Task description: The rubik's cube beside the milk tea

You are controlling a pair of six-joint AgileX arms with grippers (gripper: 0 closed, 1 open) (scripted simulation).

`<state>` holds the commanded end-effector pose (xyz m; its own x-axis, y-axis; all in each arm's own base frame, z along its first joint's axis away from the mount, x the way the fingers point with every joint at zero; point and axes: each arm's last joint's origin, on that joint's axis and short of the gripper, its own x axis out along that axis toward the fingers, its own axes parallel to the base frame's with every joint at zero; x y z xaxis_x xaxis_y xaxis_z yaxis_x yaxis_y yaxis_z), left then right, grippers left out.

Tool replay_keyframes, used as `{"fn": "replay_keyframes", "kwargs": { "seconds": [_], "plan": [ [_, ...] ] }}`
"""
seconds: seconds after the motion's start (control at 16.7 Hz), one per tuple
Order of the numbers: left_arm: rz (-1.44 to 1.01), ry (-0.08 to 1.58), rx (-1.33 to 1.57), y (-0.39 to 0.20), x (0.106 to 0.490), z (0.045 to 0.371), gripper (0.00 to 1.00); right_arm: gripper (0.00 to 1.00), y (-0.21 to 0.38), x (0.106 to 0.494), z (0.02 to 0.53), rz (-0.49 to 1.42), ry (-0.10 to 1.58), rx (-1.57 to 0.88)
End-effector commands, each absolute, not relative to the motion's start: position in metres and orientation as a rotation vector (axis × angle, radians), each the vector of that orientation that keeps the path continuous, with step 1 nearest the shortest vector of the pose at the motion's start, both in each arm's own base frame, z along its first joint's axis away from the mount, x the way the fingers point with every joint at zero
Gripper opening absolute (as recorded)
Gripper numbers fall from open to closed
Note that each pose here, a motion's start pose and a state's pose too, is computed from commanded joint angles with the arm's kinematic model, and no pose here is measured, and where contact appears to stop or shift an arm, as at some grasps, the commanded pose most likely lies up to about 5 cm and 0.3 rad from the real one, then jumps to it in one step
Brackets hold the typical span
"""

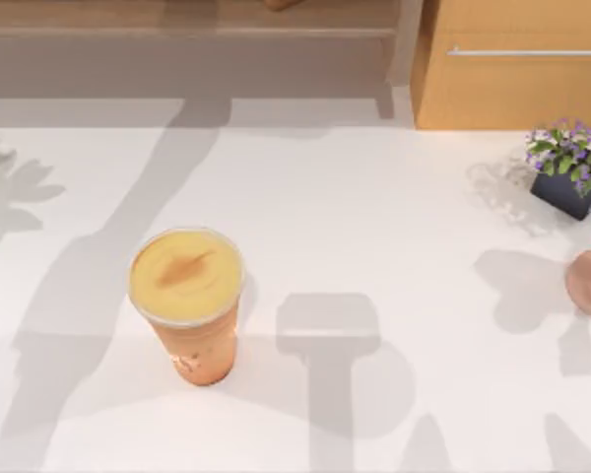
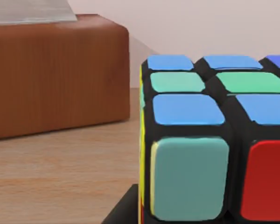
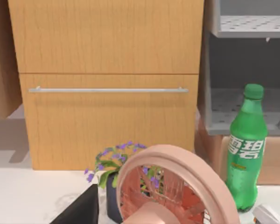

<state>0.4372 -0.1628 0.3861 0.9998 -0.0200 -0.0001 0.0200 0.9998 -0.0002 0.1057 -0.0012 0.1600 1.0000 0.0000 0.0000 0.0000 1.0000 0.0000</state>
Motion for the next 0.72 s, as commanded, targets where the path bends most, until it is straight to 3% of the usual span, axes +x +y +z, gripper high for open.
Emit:
{"fn": "replay_keyframes", "kwargs": {
  "seconds": [0.24, 0.72],
  "plan": [
    [-0.02, 0.0, 0.0, -0.1628, 0.4372, 0.3861, 0.02, 1.0, -0.0012, 0.1057, 0.16, 0.0, 0.0, 0.0],
    [-0.02, 0.0, 0.0, -0.1628, 0.4372, 0.3861, 0.0, 1.0, -0.0012, 0.1057, 0.16, 0.0, 0.0, 0.0]
  ]
}}
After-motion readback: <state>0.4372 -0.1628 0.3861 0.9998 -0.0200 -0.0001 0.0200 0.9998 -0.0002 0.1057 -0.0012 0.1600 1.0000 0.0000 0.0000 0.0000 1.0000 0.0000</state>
